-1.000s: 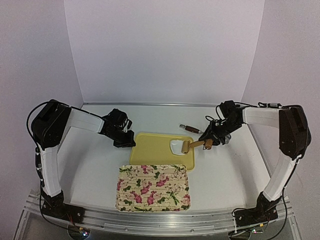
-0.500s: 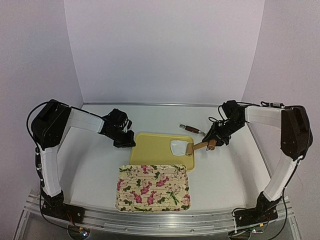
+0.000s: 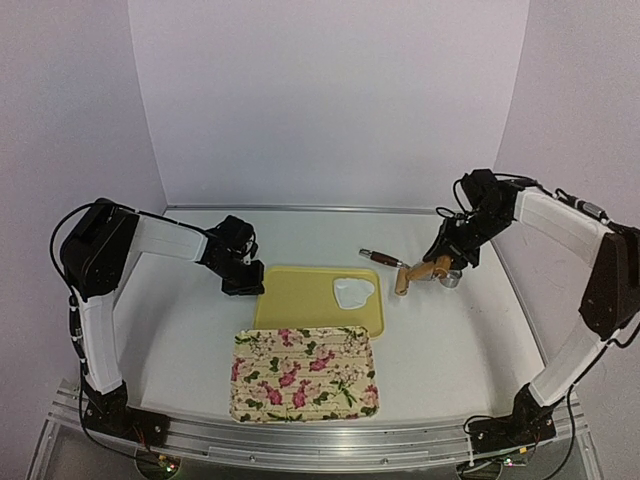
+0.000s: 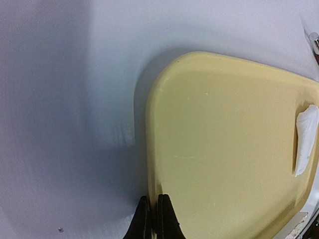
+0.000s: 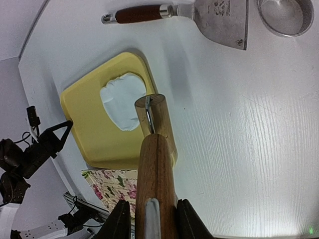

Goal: Roll out the dumpling wrappers from the dough

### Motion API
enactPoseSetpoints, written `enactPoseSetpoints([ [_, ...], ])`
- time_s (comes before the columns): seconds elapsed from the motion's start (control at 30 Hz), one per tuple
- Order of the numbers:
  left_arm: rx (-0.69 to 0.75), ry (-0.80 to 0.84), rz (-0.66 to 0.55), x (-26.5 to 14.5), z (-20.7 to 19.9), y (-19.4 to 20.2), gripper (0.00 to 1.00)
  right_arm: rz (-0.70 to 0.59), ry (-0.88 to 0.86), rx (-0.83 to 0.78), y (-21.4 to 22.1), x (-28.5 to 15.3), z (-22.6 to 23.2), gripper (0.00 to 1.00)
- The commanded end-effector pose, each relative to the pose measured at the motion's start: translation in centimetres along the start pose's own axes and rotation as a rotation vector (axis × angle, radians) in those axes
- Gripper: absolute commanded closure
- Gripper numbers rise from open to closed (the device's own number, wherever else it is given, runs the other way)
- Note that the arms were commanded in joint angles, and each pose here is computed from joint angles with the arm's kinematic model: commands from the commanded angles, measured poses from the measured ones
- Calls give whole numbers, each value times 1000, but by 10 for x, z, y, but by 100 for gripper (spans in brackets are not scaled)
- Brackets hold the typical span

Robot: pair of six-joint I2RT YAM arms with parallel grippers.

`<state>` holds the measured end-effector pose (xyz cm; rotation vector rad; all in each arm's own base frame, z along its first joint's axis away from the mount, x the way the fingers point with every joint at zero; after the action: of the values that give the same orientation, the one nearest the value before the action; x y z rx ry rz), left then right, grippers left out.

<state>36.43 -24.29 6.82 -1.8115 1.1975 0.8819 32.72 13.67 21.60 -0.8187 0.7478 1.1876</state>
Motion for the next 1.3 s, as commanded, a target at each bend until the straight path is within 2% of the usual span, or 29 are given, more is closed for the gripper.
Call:
enactPoseSetpoints([
  [0.0, -57, -120, -32, -13, 23, -2, 100, -101, 18, 45, 8, -24, -11, 100],
  [0.13, -56, -98, -42, -18, 21, -1, 100, -165, -76, 87, 15, -15, -25, 100],
  [0.3, -49, -73, -31, -18, 18, -1, 98, -141, -181, 132, 30, 13, -41, 100],
  [0.5, -24, -51, -28, -19, 13, -3, 87, -115, -107, 202, 51, 37, -71, 100],
  [0.73, -16, -38, -31, -24, 8, -6, 76, -65, 111, 387, 96, 64, -123, 72],
  [0.93, -20, -33, -37, -29, 8, -4, 72, -83, 227, 401, 108, 69, -145, 50],
  [1.27, -37, -40, -32, -32, 16, 5, 71, -72, 286, 339, 118, 72, -156, 35],
])
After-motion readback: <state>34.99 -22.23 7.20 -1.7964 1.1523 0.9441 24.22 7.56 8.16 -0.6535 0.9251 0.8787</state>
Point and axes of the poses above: each gripper's point midway between its finger pads, its own x axis out along the fingers, its own z axis along the line the jaws close on, y = z × x, the point moved 6 cm from there along -x, back along the fingers, and after that the axes turned 14 degrees about -x, right-handed, at the moved point
